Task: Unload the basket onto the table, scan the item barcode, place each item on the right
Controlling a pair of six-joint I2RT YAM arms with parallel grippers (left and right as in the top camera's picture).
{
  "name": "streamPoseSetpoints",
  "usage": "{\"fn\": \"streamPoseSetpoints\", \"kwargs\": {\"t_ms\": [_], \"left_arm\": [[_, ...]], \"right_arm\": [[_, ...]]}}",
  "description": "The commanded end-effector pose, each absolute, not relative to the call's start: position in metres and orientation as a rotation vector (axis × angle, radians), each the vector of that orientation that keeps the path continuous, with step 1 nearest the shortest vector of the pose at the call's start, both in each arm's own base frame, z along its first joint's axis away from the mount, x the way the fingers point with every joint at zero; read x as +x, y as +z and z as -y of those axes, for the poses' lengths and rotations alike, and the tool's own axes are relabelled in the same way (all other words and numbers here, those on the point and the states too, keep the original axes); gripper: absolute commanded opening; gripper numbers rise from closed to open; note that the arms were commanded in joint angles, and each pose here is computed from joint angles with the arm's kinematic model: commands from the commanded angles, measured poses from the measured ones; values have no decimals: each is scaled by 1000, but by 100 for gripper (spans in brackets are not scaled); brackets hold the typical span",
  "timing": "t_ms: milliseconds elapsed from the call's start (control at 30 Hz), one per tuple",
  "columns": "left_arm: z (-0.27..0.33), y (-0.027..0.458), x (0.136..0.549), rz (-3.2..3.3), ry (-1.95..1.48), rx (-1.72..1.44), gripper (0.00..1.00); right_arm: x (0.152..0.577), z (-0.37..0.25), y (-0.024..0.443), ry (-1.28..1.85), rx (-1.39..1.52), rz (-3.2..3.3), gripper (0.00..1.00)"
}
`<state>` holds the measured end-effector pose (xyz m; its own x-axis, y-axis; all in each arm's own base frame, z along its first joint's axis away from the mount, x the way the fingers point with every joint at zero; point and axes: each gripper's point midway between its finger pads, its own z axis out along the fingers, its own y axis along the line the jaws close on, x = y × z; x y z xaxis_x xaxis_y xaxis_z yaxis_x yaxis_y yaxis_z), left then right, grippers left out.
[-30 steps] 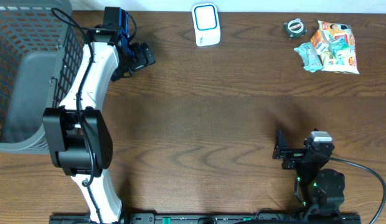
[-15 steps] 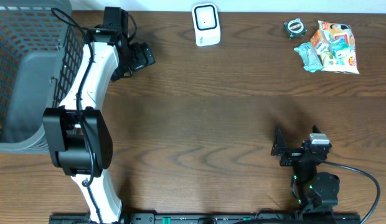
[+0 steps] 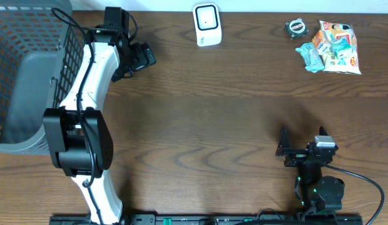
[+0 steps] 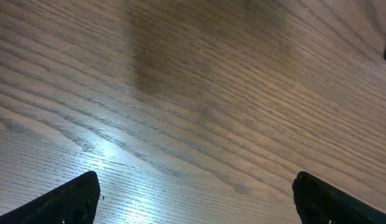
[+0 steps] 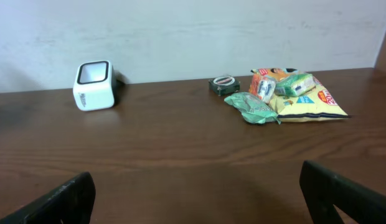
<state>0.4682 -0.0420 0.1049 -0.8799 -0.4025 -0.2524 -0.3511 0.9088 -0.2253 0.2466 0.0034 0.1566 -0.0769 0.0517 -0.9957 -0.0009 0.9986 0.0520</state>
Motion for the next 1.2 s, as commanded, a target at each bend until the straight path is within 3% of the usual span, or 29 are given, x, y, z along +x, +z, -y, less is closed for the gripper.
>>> {"fn": "streamPoseSetpoints", "kwargs": {"t_ms": [0,1167], "left_arm": [[40,104,465,-2783,-227,-552,98],[40,104,465,-2784,-226,-552,98]], "right_arm": [[246,-2,157,28,25,-1645,99],[246,-2,157,14,11,-1645,99]]}}
